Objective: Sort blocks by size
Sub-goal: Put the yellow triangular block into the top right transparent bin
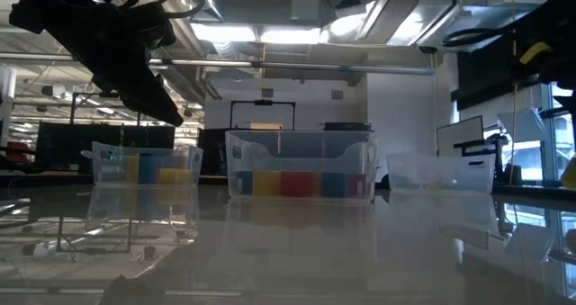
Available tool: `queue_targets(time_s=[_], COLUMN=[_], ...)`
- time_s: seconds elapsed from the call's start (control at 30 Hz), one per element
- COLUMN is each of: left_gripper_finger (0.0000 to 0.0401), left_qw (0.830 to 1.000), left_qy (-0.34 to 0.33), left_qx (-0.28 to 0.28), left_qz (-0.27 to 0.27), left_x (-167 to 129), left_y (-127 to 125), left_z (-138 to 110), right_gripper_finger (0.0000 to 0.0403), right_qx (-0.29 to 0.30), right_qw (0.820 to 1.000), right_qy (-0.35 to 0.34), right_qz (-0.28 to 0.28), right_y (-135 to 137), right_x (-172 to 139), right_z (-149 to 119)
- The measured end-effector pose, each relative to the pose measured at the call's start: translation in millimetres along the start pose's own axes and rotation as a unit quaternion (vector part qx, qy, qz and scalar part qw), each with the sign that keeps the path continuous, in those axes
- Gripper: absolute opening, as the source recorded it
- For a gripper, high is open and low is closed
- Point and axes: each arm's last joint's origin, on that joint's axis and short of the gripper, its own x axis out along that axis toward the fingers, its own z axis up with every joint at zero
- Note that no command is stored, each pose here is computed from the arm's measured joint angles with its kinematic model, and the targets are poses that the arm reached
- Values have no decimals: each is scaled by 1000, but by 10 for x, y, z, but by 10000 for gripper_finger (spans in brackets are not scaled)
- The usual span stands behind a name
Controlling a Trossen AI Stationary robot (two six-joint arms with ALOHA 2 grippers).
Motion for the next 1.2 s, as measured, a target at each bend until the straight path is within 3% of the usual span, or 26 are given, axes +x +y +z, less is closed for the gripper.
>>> queue_targets(time_s=[0.53,0.8,1.2], left_gripper_finger=[210,210,210], left_qw=[1000,1000,1000], left_qy=[0,0,0], left_qx=[0,0,0], left_qz=[0,0,0], left_x=[0,0,0], left_y=[0,0,0], left_z=[0,0,0], right_gripper_finger=[0,0,0], right_qx=[-4,-6,-6], right_qw=[999,995,992], right_qy=[-31,-97,-108], right_qz=[-5,-11,-72], right_y=[-12,-24,-111], right_x=[-3,-6,64], right_z=[19,64,491])
